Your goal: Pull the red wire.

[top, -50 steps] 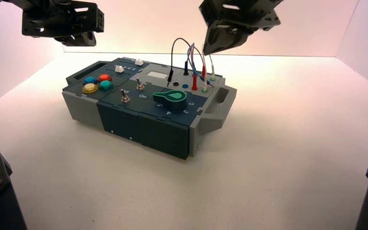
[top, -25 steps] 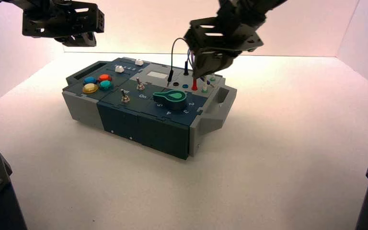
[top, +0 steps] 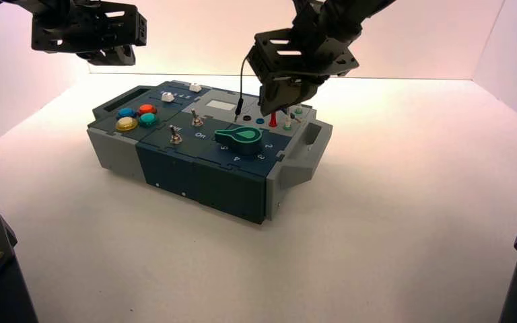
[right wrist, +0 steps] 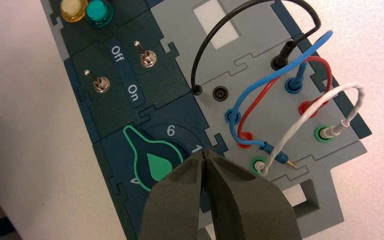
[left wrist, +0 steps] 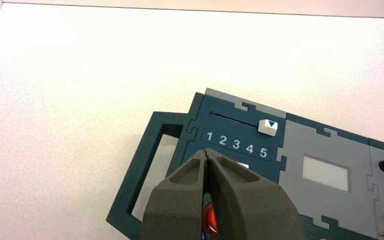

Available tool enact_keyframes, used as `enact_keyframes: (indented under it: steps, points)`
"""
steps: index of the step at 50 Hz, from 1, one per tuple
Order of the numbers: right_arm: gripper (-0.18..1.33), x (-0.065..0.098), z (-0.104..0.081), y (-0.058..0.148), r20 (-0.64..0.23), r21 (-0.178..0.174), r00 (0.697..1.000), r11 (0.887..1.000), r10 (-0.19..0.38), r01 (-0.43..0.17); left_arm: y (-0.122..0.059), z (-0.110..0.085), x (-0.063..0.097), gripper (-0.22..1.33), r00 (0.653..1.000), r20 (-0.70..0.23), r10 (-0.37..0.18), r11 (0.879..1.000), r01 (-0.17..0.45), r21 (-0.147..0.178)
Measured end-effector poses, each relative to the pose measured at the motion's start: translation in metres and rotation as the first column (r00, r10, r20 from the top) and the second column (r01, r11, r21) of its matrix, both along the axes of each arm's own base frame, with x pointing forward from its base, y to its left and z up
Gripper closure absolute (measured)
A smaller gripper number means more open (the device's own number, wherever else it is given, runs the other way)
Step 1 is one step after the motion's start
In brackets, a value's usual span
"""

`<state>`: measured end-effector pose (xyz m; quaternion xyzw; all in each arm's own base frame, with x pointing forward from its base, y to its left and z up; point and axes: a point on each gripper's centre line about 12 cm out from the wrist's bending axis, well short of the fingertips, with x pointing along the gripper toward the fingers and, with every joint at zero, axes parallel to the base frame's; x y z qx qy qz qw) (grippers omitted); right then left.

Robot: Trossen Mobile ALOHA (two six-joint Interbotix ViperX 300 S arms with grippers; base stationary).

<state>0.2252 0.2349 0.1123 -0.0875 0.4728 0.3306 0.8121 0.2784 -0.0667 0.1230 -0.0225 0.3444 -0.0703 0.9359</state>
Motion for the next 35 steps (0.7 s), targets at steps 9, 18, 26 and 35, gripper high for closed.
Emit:
enact_keyframes:
  steps: [9, 18, 26, 35]
  points:
    - [1.29, 0.003, -0.004, 0.000, -0.004, -0.006, 1.000, 1.000, -0.008, 0.008, 0.000, -0.001, -0.001, 1.27, 1.000, -0.006, -0.001, 1.000, 0.001, 0.001]
    - [1.29, 0.007, -0.003, -0.001, 0.004, -0.002, 1.000, 1.000, -0.019, 0.019, 0.000, -0.001, -0.001, 1.27, 1.000, -0.006, 0.000, 1.000, 0.000, 0.000]
    - [1.30, 0.013, -0.002, -0.008, 0.007, 0.001, 0.999, 0.999, -0.049, 0.049, 0.000, -0.001, -0.001, 1.27, 1.000, -0.006, -0.001, 1.000, 0.001, 0.001]
    - [1.27, 0.016, -0.002, -0.011, 0.008, 0.000, 0.998, 0.998, -0.060, 0.060, 0.000, -0.001, -0.001, 1.27, 1.000, -0.006, -0.001, 1.000, 0.001, 0.000]
